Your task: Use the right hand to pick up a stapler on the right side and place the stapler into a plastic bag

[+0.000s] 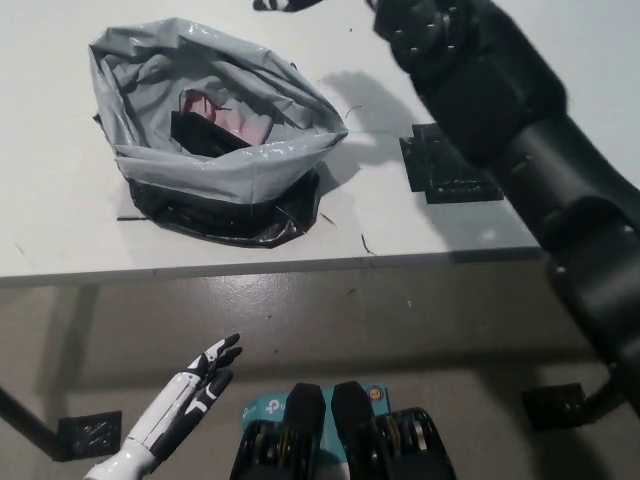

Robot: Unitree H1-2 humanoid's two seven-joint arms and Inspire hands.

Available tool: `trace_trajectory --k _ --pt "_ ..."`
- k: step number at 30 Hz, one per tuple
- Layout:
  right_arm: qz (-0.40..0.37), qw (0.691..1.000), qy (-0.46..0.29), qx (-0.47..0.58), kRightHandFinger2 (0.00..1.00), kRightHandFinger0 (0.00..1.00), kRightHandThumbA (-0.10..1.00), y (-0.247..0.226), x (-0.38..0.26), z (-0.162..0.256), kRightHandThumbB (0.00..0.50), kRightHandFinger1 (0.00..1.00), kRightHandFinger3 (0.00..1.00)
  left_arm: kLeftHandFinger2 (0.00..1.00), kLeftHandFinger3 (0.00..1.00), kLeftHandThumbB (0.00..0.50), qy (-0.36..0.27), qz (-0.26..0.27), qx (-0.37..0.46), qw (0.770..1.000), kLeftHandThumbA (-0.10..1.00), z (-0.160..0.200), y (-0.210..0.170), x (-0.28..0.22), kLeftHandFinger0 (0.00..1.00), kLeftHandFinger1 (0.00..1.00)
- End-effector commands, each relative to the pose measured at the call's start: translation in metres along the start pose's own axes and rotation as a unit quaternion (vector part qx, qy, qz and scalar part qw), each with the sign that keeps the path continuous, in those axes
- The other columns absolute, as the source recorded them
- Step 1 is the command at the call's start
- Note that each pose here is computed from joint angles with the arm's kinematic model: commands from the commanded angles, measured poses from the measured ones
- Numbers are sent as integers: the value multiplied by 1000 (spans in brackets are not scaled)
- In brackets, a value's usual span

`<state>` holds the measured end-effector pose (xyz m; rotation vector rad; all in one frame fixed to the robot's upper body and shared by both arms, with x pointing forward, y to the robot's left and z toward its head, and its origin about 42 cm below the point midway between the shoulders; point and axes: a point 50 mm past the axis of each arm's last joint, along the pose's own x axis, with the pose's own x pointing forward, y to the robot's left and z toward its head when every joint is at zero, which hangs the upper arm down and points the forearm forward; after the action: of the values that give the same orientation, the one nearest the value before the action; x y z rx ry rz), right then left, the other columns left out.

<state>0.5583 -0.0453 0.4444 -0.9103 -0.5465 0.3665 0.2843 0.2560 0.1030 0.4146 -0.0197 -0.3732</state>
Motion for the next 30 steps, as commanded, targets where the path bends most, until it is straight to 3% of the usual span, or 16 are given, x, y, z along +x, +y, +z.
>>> trace_trajectory --k 1,4,7,18,20,23,25,28,30 --pt "-91 978 -184 -33 1000 1000 1000 -147 -102 68 367 1000 1000 1000 1000 221 -36 19 12 999 1000 11 12 5 1000 1000" --pt "-99 976 -193 -26 1000 1000 1000 -152 -131 62 378 1000 1000 1000 1000 220 -38 22 10 999 1000 11 14 7 1000 1000" --pt "-111 973 -201 -3 1000 1000 969 -153 -185 49 384 1000 1000 1000 1000 251 -40 24 7 999 1000 12 15 9 1000 1000" --pt "-165 957 -233 49 1000 1000 959 -123 -317 32 373 1000 1000 1000 1000 222 -68 50 -26 996 1000 20 29 19 1000 1000" --pt "-188 947 -251 77 1000 1000 897 -104 -342 37 368 1000 1000 1000 1000 209 -76 52 -39 995 1000 22 30 20 1000 1000" --pt "-202 940 -259 97 1000 1000 931 -84 -358 43 385 1000 1000 1000 1000 216 -79 53 -40 995 1000 24 31 24 1000 1000" --pt "-192 941 -254 117 1000 1000 946 -61 -368 44 381 1000 1000 1000 1000 225 -76 54 -37 995 1000 24 31 27 1000 1000" --pt "-173 940 -244 165 1000 1000 876 -41 -375 42 392 1000 1000 1000 1000 221 -74 52 -31 995 1000 23 31 27 1000 1000" --pt "-177 938 -243 173 1000 1000 917 -29 -379 42 344 1000 1000 1000 1000 224 -74 52 -35 995 1000 23 30 27 1000 1000"
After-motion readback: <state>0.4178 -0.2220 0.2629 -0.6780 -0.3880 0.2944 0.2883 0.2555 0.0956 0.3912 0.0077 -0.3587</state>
